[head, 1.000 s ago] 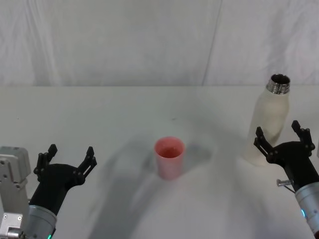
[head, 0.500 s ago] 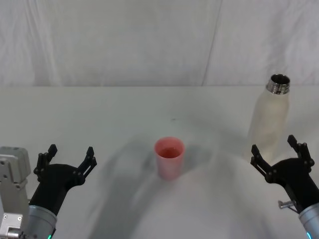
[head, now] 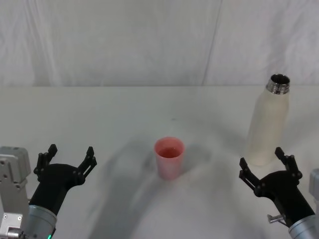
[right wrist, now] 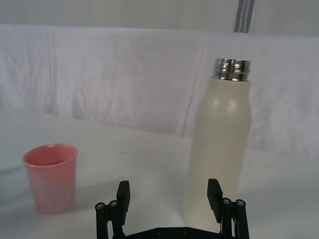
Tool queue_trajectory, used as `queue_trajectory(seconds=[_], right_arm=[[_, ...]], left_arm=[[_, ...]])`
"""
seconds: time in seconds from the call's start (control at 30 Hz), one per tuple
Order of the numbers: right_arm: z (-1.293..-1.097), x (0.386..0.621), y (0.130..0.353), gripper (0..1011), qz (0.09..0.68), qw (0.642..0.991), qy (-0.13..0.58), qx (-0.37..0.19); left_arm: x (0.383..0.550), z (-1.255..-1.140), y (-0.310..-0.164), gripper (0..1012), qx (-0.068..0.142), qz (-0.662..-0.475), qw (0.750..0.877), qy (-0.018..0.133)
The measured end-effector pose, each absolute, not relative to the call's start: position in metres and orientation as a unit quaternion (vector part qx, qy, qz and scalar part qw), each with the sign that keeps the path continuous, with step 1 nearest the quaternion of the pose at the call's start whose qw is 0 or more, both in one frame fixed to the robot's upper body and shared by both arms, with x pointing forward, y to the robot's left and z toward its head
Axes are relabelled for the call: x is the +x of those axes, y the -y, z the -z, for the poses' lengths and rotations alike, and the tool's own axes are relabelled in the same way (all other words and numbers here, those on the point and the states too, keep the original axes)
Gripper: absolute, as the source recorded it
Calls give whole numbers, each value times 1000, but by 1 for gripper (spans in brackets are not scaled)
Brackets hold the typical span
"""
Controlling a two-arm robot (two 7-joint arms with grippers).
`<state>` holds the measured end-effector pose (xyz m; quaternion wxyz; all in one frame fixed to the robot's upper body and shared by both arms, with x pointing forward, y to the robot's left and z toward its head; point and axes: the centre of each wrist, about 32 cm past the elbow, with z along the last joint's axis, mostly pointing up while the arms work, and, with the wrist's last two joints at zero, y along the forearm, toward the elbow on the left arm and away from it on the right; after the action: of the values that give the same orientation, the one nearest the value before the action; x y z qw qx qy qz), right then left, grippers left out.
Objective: Grasp the thermos with one hand and pour water into the cup lid.
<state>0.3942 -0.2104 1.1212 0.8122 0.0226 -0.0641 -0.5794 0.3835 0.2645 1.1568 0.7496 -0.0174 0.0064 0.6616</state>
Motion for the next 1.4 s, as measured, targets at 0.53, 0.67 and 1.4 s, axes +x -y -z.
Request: queue_trajectory(seconds=[0.53,0.67,1.4], right_arm=[[-1109,399,192,1002,557,829,48,26],[-1107,402,190,1002,552,832,46,26],[-1106,424,188,1002,542,839,42,18]], left_arm=[[384,-1157,-265,1001,-17,-662,750,-6],[384,-1157,-265,1001,-17,-662,750,-6],[384,-1157,-265,1001,-17,-662,750,-6]])
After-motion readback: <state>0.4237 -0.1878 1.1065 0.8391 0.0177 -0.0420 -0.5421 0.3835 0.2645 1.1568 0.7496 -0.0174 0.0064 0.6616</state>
